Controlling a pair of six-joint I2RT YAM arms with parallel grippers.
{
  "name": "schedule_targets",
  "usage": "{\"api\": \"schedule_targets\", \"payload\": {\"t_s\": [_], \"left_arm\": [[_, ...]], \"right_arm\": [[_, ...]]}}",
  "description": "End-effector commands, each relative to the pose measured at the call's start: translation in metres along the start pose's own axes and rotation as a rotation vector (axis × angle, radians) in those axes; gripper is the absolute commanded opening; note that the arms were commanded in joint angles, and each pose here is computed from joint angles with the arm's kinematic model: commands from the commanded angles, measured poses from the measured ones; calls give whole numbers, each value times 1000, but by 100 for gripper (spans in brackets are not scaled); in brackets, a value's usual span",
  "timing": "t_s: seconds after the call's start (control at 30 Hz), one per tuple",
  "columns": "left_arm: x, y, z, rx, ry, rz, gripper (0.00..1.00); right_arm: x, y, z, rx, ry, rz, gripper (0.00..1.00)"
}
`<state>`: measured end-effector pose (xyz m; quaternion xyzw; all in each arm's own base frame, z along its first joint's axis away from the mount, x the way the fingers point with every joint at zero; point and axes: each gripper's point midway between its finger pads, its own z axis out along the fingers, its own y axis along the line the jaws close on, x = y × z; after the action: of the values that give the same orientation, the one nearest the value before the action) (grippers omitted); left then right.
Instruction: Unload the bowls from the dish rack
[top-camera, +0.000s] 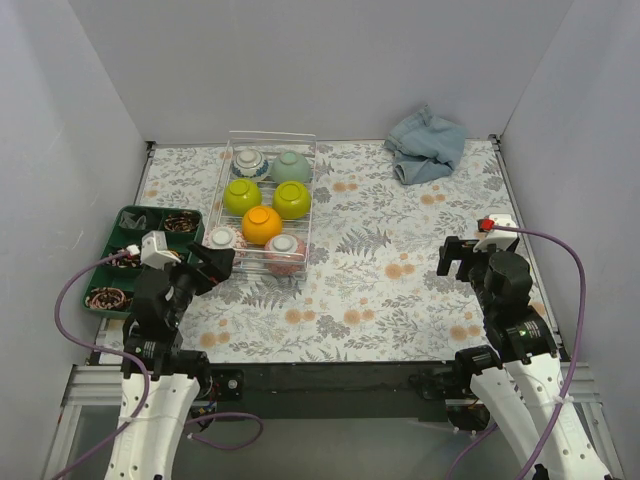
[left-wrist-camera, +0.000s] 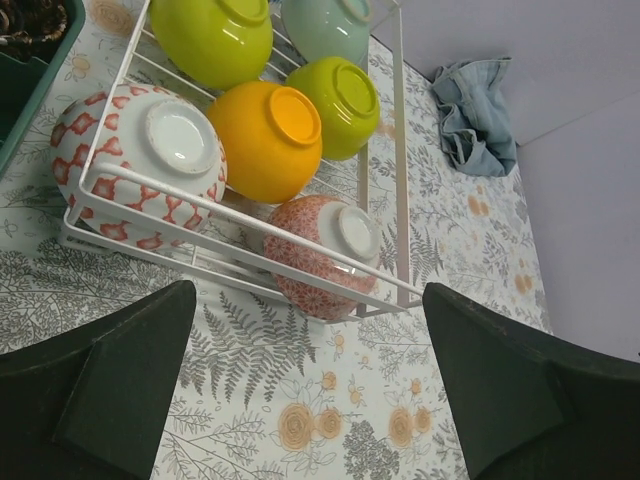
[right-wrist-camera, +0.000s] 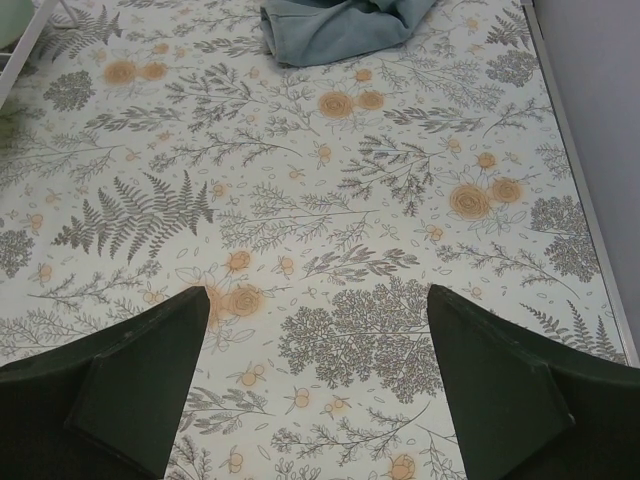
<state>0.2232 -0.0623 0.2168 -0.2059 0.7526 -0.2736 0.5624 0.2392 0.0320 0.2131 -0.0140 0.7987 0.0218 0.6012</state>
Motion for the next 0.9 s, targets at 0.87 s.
{"api": "schedule_targets", "payload": {"t_s": [0.87], "left_arm": [[-19, -40, 174, -470, 392, 420, 98]], "right_arm": [[12, 64, -6, -323, 50, 110, 99]]}}
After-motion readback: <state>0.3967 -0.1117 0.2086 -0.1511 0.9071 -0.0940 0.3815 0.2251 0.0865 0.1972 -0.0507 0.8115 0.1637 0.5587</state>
